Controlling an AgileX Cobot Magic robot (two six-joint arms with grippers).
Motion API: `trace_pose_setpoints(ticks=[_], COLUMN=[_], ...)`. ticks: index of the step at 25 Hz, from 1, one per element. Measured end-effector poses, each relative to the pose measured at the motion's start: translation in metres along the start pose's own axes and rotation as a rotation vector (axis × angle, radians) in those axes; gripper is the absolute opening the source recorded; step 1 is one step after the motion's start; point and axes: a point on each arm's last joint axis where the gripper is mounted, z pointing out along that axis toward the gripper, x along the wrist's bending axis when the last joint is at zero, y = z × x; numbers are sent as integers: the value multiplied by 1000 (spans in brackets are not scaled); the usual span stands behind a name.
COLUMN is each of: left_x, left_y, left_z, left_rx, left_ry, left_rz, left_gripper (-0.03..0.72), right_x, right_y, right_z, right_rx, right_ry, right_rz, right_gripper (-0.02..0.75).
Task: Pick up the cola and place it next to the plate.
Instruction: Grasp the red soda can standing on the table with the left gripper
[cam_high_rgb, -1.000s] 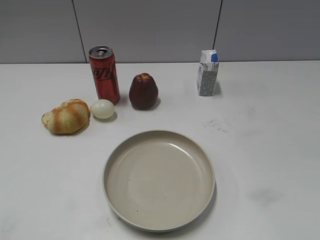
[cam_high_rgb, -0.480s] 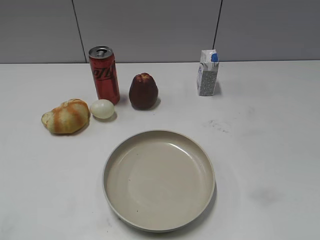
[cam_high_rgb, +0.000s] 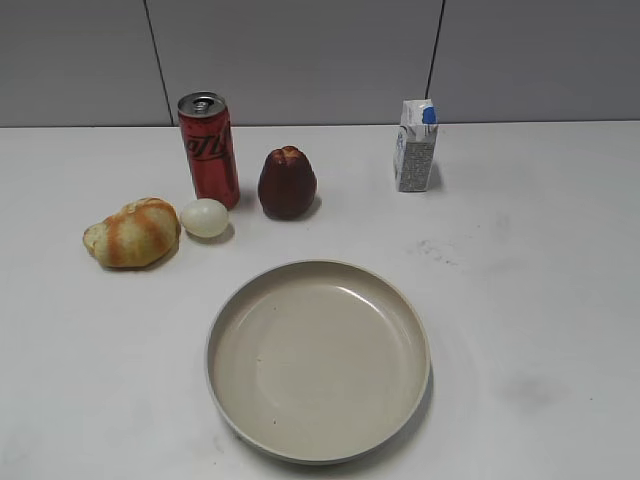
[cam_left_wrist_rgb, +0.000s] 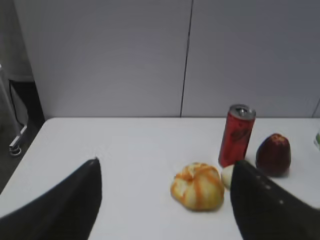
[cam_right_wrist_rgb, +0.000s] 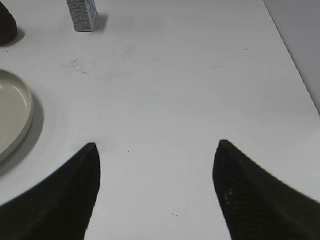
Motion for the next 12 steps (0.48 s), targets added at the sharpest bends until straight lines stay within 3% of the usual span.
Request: trace_pose_setpoints(ticks=[3, 9, 12], left_x=[3, 7, 1], left_y=[28, 87, 116], left_z=[35, 127, 173], left_rx=[7, 188, 279], left_ry=[8, -8, -56], left_rz=[-13, -42, -29], left_gripper=[605, 603, 601], right_x=[0, 0, 0], right_y=[0, 0, 0], right_z=[0, 0, 0], right_rx=[0, 0, 0], right_ry=[0, 0, 0], right_rz=[0, 0, 0], right_gripper=[535, 535, 535])
